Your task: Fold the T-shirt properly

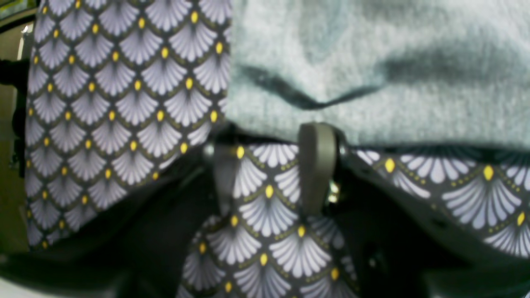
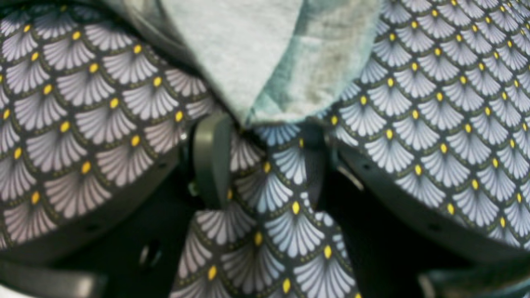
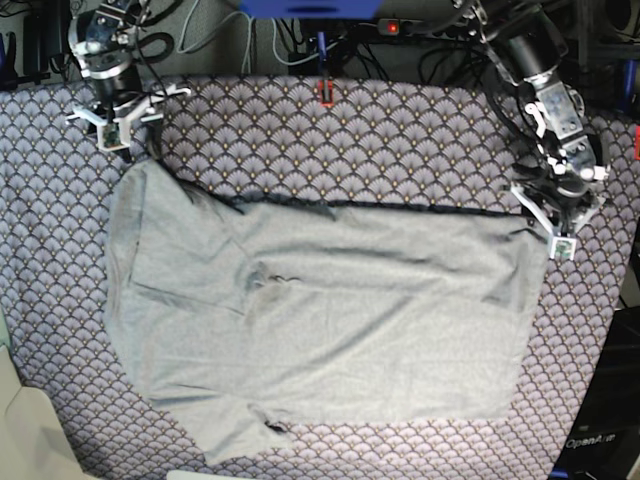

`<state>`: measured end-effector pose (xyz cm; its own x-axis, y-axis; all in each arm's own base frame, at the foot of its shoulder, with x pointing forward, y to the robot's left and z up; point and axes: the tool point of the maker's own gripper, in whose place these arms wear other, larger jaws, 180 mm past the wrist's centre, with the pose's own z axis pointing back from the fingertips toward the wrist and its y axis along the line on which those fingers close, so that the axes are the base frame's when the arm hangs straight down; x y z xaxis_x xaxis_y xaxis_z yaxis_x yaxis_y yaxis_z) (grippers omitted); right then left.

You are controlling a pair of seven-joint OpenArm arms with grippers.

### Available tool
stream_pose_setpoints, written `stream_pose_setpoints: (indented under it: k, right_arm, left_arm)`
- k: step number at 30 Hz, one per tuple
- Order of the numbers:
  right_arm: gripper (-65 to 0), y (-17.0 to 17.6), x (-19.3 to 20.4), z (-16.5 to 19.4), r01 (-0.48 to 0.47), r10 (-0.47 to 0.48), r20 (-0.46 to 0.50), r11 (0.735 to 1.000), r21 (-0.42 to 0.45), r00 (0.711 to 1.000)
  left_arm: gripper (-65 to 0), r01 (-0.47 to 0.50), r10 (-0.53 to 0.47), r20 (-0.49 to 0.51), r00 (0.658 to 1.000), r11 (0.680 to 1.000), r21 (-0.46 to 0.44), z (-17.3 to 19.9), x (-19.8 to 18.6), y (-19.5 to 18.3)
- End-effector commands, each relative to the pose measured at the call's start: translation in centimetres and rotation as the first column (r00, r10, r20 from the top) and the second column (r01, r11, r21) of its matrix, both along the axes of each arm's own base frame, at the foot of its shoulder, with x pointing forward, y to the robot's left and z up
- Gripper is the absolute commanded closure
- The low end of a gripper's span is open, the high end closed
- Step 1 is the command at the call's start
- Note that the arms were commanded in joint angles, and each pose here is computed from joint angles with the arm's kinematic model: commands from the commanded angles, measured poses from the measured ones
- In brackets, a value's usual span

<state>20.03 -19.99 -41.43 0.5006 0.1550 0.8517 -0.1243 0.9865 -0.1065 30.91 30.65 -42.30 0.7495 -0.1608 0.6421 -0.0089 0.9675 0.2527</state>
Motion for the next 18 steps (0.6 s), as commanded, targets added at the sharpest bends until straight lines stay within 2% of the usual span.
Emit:
stream_pose_setpoints:
  k: [1,13,18]
  right_arm:
    - [-29.7,-0.1,0.4,0.7,0.004,-0.004,0.038,1.000,0.005,0.999]
    - [-29.7,-0.2,1.8,1.4,-0.003,0.003,0.068,1.000,-0.004,0.998]
    - [-29.6,0.0,2.2,-0.4,-0.020,0.021,0.016,1.000,-0.024,1.000]
  left_arm:
    - [-25.4,-0.003,0.002,0.045,0.999,1.000,0.015,1.4,1.1,0.5]
    - [-25.3,-0.002,0.002,0.047,0.999,1.000,0.013,1.4,1.1,0.5]
    - [-25.3,-0.003,0.002,0.047,0.999,1.000,0.015,1.4,1.1,0.5]
